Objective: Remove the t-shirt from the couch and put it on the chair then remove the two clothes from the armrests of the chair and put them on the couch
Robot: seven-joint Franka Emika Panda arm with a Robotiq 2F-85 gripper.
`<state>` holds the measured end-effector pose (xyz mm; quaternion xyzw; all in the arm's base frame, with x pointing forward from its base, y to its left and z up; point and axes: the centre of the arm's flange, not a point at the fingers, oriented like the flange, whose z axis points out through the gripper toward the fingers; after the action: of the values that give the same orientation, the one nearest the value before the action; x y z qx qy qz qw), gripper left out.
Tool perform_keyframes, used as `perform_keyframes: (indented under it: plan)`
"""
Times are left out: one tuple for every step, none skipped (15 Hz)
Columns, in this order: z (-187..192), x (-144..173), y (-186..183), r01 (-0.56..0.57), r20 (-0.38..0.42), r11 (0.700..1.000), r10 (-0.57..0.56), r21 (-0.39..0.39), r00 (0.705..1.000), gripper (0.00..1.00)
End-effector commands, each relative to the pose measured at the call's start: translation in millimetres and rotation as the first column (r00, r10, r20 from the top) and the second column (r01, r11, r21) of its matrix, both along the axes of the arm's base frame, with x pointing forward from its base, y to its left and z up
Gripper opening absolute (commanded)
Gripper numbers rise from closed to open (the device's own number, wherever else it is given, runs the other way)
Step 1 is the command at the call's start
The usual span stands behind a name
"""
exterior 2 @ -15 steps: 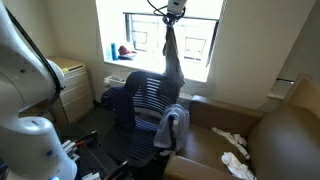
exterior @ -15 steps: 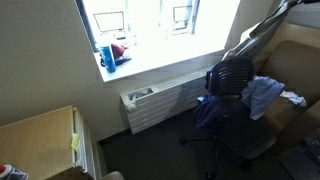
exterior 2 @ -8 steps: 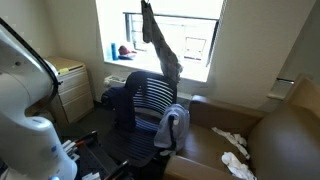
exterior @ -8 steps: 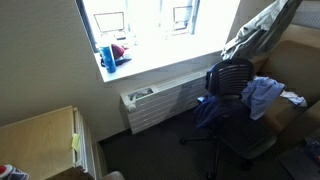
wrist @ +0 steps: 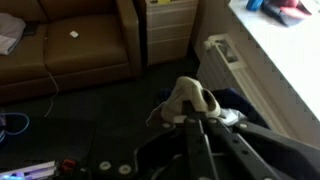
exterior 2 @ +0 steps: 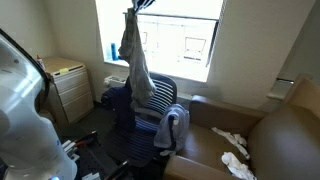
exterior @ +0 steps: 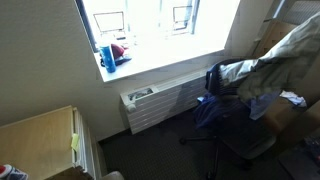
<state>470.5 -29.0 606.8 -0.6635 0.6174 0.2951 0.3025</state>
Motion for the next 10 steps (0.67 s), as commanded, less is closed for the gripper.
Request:
perform_keyframes:
  plan:
    - [-98.5,29.3,-9.3,-0.029,-0.141,0.987,0.006,-0.158,0.99,0.0]
    - [-57.7,15.0,-9.0,-0.012,-0.093,0.995,0.003,-0.099,0.996,0.0]
    - [-79.6,21.5,-8.1,-0.024,-0.124,0.994,0.011,-0.105,0.992,0.01]
    - [-85.8,24.7,-6.7,-0.03,-0.135,0.995,0.017,-0.097,0.991,0.01]
    - [-83.0,24.8,-7.4,-0.029,-0.13,0.995,0.016,-0.097,0.991,0.01]
    - [-75.9,22.6,-9.0,-0.024,-0.117,0.995,0.012,-0.1,0.993,0.0]
    - [-75.0,19.4,-7.1,-0.011,-0.147,0.999,0.005,-0.038,0.989,0.0]
    - [-75.4,18.9,-2.2,0.017,-0.148,1.0,-0.016,0.007,0.989,0.0]
    - [-77.5,19.4,-0.1,0.044,-0.156,0.998,-0.037,0.041,0.987,0.0]
    - [-80.4,21.4,1.2,0.07,-0.148,0.995,-0.058,0.077,0.987,0.0]
